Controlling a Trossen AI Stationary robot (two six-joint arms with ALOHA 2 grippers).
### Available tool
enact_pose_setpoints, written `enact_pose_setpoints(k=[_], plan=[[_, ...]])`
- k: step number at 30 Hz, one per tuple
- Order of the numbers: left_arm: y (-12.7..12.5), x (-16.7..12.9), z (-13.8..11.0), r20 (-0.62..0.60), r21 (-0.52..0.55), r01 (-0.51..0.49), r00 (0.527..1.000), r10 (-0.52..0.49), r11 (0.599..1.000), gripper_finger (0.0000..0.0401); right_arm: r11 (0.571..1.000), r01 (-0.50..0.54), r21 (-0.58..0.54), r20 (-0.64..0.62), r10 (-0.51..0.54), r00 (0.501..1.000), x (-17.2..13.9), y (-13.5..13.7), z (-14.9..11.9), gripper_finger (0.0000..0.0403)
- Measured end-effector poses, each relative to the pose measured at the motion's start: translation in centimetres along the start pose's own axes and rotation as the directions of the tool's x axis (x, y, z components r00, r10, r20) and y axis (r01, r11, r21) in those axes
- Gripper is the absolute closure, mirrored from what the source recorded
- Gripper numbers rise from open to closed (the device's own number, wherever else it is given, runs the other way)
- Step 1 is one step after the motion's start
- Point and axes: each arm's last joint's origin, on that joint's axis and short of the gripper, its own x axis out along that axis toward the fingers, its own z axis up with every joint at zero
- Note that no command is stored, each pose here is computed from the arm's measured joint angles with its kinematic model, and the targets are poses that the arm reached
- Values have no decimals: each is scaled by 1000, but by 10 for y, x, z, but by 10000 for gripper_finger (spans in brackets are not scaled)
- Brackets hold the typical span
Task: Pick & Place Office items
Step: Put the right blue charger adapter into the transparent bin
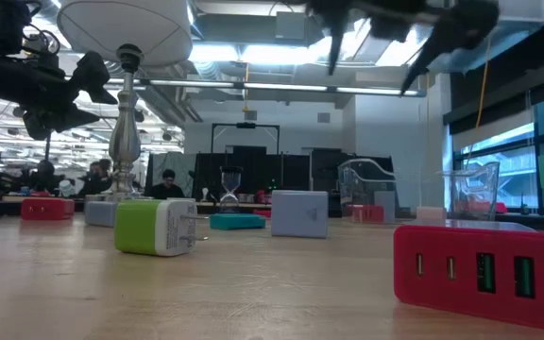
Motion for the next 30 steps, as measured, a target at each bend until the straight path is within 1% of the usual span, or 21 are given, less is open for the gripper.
enact_pose_setpoints(k=[2,4,6,7,9,11,14,15,18,21,25,28,30], plan=[[0,0,0,0,1,0,1000,0,1000,150,997,4,-74,-19,-6,1000,8,6,5,25],[0,0,0,0,0,0,1000,0,1000,150,985,10,-174,-31,-16,999,15,11,10,25],[0,0,0,-1,1,0,1000,0,1000,150,955,9,-297,-29,-19,999,23,15,12,25],[0,0,0,-1,0,0,1000,0,1000,150,931,10,-364,-25,-21,999,27,16,13,25],[0,0,0,-1,1,-1,1000,1,1000,150,868,-7,-496,-23,-5,1000,34,21,14,25],[0,0,0,1,-1,0,1000,0,1000,150,793,-31,-609,-28,18,999,41,26,14,25],[0,0,0,0,1,0,1000,0,1000,150,672,-75,-737,-42,65,997,51,34,11,25],[0,0,0,0,0,0,1000,0,1000,150,642,-90,-761,-48,82,995,53,36,10,25],[0,0,0,0,1,-1,1000,1,1000,150,576,-119,-808,-61,119,991,60,41,7,25],[0,0,0,-1,1,-1,1000,1,1000,150,493,-112,-863,-59,121,991,66,42,5,25],[0,0,0,-1,1,-1,1000,1,1000,150,379,-82,-922,-47,102,994,71,41,5,25],[0,0,0,-1,1,-1,1000,1,1000,150,291,-32,-956,-3,99,995,78,41,5,25],[0,0,0,0,1,-1,1000,1,1000,150,253,0,-967,25,95,995,84,41,4,25]])
